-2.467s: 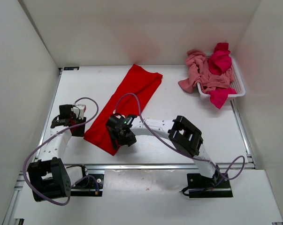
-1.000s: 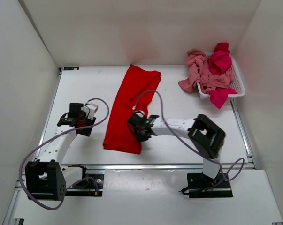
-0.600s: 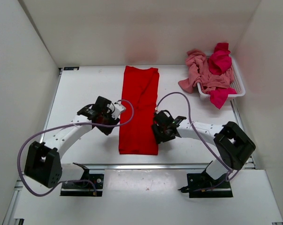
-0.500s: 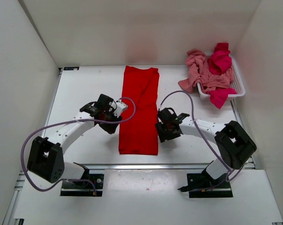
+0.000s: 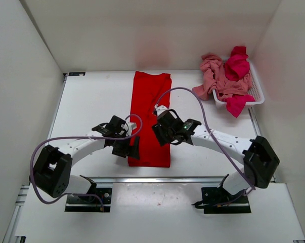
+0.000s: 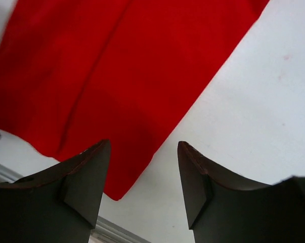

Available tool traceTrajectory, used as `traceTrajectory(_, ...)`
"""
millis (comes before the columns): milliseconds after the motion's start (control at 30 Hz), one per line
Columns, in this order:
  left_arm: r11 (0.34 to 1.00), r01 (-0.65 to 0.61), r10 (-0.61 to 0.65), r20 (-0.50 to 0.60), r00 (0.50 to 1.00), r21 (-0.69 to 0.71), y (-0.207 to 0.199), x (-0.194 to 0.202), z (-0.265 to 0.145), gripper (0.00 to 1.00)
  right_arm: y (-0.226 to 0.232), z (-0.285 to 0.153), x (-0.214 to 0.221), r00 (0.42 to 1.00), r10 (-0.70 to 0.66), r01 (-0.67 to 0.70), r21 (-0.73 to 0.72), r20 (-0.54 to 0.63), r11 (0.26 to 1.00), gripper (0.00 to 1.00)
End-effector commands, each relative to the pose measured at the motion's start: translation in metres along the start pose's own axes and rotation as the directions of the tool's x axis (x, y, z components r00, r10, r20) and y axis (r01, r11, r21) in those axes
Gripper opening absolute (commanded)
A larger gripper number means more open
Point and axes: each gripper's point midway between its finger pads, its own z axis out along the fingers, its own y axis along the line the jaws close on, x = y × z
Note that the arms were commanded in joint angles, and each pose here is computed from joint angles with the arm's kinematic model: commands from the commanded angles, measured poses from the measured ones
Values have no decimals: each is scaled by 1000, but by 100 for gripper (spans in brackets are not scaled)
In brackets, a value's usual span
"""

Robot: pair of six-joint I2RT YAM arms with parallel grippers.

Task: Fold and stack the t-shirts
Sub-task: Grab the bottom of the folded rectangular tshirt with both arms

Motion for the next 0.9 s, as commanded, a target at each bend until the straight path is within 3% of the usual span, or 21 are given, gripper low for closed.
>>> traceTrajectory(0,997,52,-50,40,998,-51,9,-4,4,94,-18,12,2,998,51,-49,78,-28,996,55)
traceTrajectory(100,996,34,-30,45,999,-82,18,-3,7,77,-28,11,10,998,40,-37,71,-54,997,56)
traceTrajectory(167,997,30,-28,41,999,-67,16,0,12,66,-10,12,26,996,27,-32,-49,-91,998,55)
traceTrajectory(267,998,16,-15,21,1000,-64,16,9,16,62,7,16,50,993,-36,21,-138,-110,990,56)
traceTrajectory(333,998,-12,14,25,1000,-68,14,12,15,64,27,12,72,986,-56,15,-249,-156,968,57)
traceTrajectory(400,996,3,-3,6,1000,-84,21,23,16,64,27,10,84,980,-23,-32,-271,-199,962,57)
traceTrajectory(667,993,-2,8,51,999,-116,32,20,12,69,4,15,97,974,37,-93,-243,-223,966,59)
traceTrajectory(867,997,-17,23,78,997,-76,26,13,9,71,16,13,95,977,56,-114,-284,-204,952,60)
